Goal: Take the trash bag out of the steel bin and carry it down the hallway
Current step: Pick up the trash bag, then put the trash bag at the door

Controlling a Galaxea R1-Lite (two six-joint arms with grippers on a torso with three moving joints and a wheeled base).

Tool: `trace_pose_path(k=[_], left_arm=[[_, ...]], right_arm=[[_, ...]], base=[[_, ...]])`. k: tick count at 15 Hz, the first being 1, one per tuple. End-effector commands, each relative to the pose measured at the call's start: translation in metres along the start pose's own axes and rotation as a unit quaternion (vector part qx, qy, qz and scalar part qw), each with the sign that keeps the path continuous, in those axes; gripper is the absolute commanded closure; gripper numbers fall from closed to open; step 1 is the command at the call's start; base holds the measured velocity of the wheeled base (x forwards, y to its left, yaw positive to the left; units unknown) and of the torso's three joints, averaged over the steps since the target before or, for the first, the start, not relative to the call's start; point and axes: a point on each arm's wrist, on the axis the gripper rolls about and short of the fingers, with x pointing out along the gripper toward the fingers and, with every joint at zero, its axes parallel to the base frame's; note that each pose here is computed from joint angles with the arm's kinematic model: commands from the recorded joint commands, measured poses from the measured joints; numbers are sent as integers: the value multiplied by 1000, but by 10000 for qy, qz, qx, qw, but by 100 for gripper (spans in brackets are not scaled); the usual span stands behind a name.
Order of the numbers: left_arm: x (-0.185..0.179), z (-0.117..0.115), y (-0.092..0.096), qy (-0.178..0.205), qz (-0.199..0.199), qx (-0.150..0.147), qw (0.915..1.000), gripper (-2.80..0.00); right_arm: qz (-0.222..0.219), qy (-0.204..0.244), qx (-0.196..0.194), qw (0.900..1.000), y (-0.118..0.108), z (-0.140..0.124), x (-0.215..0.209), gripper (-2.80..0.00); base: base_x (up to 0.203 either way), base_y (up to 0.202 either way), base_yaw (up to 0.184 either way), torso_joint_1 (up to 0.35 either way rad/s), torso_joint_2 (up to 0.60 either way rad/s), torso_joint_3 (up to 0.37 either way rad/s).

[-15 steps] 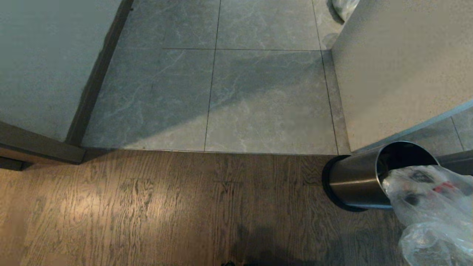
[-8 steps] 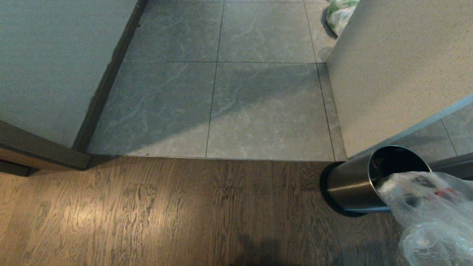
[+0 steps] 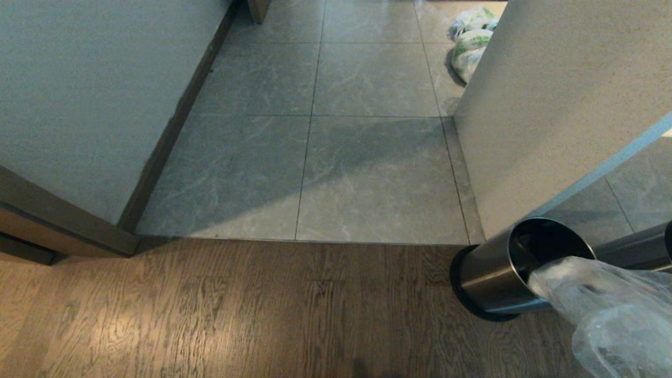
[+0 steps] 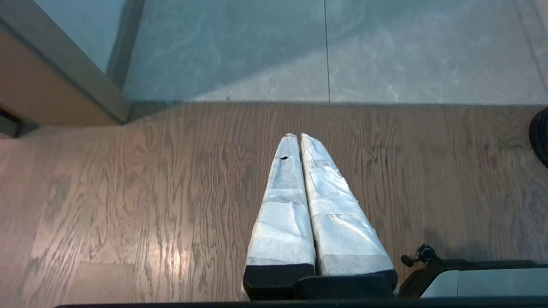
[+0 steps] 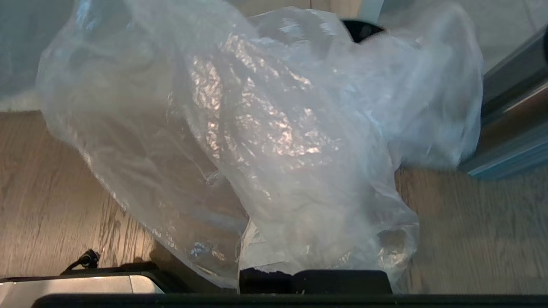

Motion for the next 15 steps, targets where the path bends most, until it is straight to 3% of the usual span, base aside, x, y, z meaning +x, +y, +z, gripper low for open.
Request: trace_pose_path(k=[1, 15], left_arm=[[0, 0, 0, -10, 0, -2, 10000, 0], [0, 0, 0, -10, 0, -9, 10000, 0]], right_arm=[[-6, 5, 0, 10000, 0, 0, 0, 0], [-6, 5, 0, 10000, 0, 0, 0, 0]], base=[[0, 0, 0, -1, 6, 199], [0, 0, 0, 3, 1, 204]])
